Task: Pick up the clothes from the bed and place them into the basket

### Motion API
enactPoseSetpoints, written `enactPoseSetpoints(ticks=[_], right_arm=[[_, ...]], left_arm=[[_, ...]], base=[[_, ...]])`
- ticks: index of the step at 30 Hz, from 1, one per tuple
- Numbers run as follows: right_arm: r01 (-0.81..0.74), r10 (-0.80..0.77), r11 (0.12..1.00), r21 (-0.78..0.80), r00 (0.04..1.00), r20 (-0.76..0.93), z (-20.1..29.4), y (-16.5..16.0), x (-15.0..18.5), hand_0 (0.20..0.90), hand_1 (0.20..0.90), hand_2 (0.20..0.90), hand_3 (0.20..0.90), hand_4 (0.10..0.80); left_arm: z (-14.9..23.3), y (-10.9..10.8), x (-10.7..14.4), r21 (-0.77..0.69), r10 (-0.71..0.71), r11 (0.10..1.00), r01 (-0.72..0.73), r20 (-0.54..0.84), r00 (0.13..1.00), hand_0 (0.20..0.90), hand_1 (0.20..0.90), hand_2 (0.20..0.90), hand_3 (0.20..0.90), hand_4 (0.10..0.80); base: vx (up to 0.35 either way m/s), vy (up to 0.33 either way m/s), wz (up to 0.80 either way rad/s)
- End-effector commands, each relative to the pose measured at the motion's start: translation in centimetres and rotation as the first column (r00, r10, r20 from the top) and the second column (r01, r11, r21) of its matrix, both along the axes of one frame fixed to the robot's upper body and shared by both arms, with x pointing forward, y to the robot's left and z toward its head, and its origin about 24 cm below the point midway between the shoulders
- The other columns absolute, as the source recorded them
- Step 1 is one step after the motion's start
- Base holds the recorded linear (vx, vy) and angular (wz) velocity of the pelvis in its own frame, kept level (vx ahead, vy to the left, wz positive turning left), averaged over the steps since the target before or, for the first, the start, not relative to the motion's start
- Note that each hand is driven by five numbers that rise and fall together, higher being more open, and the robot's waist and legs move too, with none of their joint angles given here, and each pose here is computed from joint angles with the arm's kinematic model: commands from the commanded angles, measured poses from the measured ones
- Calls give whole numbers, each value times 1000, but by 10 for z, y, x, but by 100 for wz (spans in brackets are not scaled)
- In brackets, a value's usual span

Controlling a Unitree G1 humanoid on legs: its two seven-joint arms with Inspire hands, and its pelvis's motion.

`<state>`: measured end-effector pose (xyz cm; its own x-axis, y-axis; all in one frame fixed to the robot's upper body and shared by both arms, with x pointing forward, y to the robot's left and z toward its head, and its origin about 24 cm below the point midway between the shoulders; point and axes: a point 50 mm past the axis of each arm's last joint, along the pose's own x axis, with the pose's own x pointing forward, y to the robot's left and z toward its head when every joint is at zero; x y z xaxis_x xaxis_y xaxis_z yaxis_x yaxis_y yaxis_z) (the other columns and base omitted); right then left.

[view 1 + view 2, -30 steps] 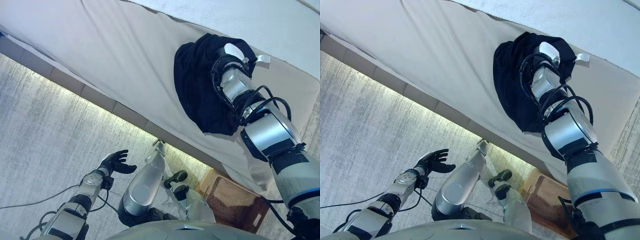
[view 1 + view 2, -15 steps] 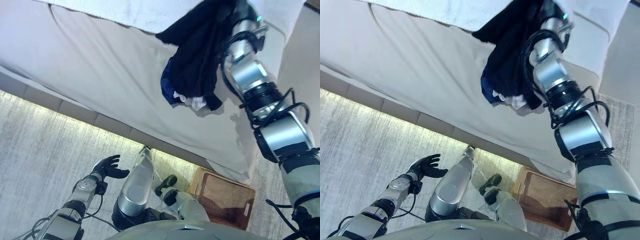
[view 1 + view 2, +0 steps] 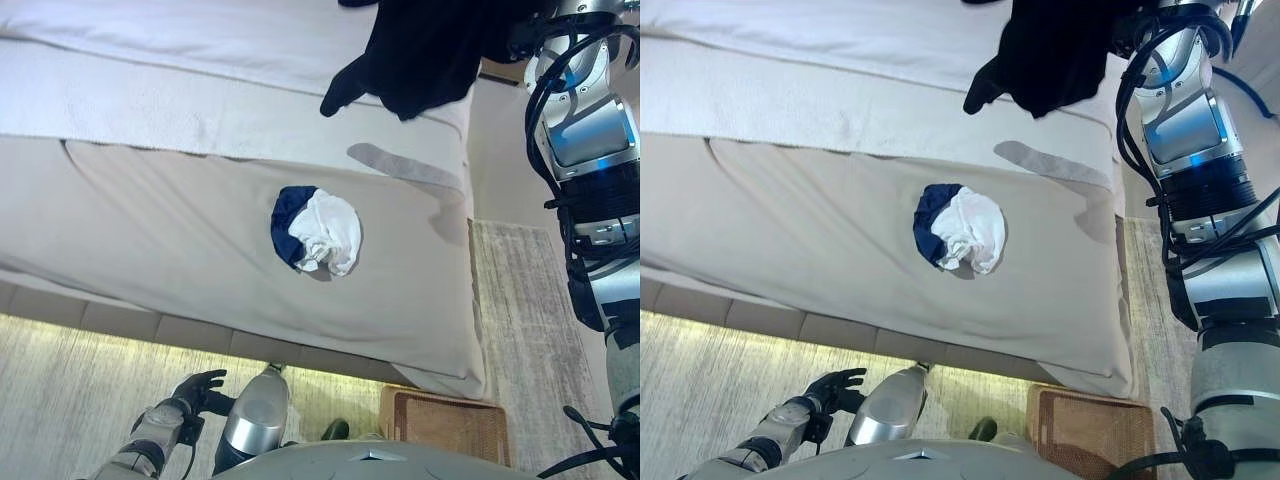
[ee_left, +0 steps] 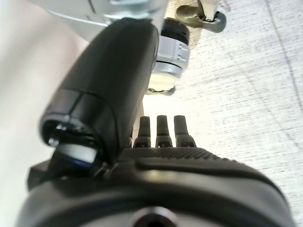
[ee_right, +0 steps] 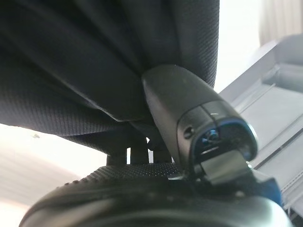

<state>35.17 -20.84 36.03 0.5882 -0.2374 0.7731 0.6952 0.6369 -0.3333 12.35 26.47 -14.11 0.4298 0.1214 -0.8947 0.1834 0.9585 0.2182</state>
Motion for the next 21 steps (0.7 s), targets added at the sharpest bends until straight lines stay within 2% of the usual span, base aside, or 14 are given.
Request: enactPoseSetpoints(ticks=[1,8,13,17,21], right_arm=[[69,-57,994,-81,988,144,35,-21,-22,300,300,300,200,100],[105,-98,994,-31,979,176,30,-42,-33,300,300,300,200,100],[104,-92,993,-61,980,175,20,-54,-51,300,300,300,200,100],[63,-69,993,-96,996,-57,-12,-68,-43,300,300,300,200,100],[66,-120,985,-162,929,-349,-67,-90,-34,300,300,300,200,100]], left_arm=[[-11,-10,-24,-33,-56,998,53,-101,993,900,900,900,900,800],[-14,-3,-45,-6,-51,999,51,-198,979,900,900,900,900,800],[-15,1,-54,-1,-58,998,60,-255,965,900,900,900,900,800],[-13,3,-46,3,-80,997,83,-241,967,900,900,900,900,800],[-7,-1,-20,-2,-87,996,88,-165,982,900,900,900,900,800]], base=[[-21,-13,-8],[-70,-34,-8],[-87,-22,-38],[-52,-28,-50],[-73,-60,-61]])
